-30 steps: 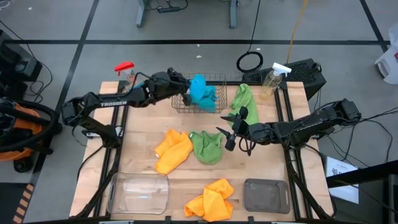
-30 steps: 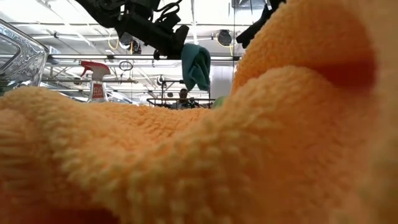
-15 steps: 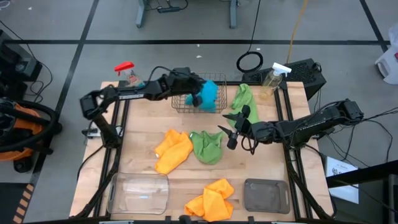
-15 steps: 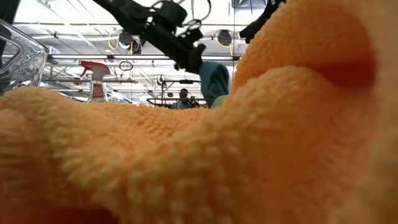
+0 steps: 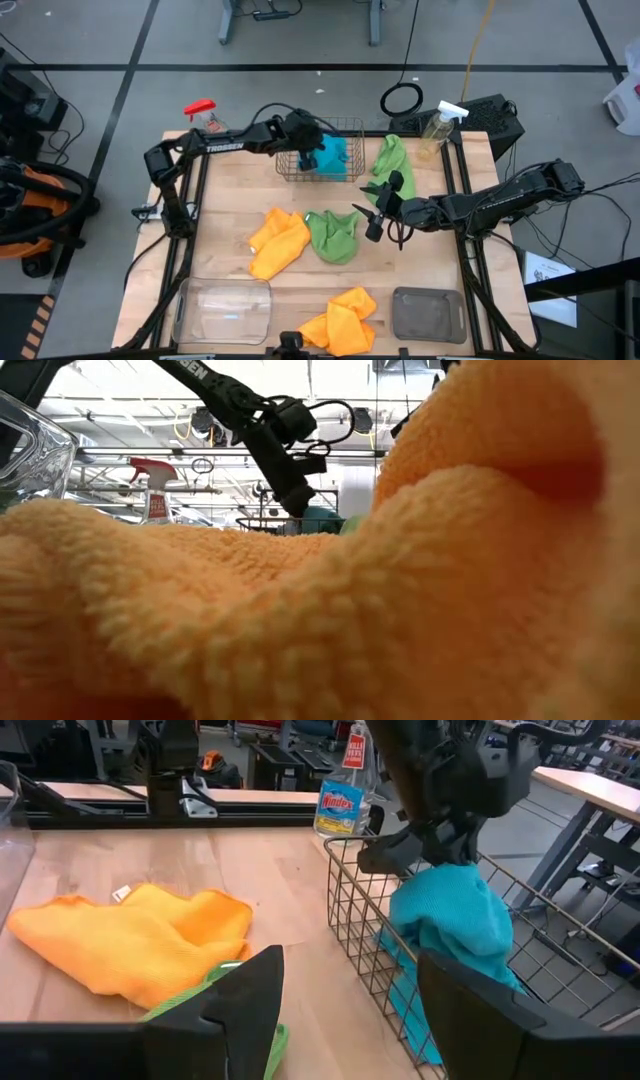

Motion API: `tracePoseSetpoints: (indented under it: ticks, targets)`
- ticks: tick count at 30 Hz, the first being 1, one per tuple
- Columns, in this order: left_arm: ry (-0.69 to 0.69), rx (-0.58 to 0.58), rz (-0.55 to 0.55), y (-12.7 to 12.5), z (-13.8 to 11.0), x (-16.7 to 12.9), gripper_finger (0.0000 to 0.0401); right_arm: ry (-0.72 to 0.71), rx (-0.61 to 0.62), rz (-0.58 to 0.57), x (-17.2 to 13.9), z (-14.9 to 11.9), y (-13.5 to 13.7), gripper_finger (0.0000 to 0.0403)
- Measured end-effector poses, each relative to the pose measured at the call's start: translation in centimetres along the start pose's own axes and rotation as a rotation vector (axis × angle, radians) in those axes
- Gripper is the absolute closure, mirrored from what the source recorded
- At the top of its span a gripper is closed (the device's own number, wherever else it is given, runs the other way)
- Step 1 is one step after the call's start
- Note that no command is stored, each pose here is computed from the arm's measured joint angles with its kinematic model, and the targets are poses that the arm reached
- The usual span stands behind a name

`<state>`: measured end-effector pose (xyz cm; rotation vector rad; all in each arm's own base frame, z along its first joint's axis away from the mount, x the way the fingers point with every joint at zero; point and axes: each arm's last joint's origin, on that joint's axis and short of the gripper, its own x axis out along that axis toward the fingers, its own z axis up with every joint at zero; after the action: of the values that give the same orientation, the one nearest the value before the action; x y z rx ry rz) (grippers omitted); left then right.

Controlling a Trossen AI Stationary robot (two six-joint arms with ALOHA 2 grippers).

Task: Sort microfiber towel by color & place in baskets
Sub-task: Put the blue microfiber cloth into the wire basket, then put the bottom green microfiber cloth into the transparent bin

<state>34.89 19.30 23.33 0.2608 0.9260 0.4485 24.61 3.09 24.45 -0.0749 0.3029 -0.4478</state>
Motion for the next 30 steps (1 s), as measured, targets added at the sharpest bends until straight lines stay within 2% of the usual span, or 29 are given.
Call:
tracePoseSetpoints:
  ticks: [6, 12, 16, 19, 23, 25, 27, 30]
  targets:
    - [0.091, 0.049, 0.01, -0.2, -0.8, 0.0, 0.0372, 0.001, -0.001, 0.0, 0.0, 0.0, 0.0, 0.0181]
    - [0.18, 0.067, 0.05, -0.1, -1.4, -0.5, 0.0289, 0.002, -0.001, 0.0, 0.0, 0.0, 0.0, 0.0181]
    - [0.222, 0.124, 0.057, 0.0, -1.5, -1.8, 0.0234, 0.008, -0.002, 0.001, 0.0, -0.1, 0.0, 0.0181]
    - [0.213, 0.128, 0.065, 0.2, -1.3, -3.4, 0.0212, 0.015, 0.001, 0.0, 0.0, -0.2, 0.0, 0.0181]
    - [0.101, 0.09, 0.055, 0.5, -0.2, -5.8, 0.0207, 0.021, 0.0, 0.0, 0.0, -0.2, 0.0, 0.0181]
    - [0.018, 0.072, 0.013, 0.6, 0.4, -6.5, 0.0214, 0.021, 0.002, -0.001, 0.0, -0.2, 0.0, 0.0181]
    - [-0.029, 0.105, -0.025, 0.3, 0.8, -6.6, 0.0231, 0.02, 0.002, -0.007, 0.0, -0.2, 0.0, 0.0181]
    - [-0.007, 0.184, -0.041, -0.1, 0.6, -5.1, 0.0272, 0.02, 0.004, -0.016, 0.0, -0.2, -0.1, 0.0181]
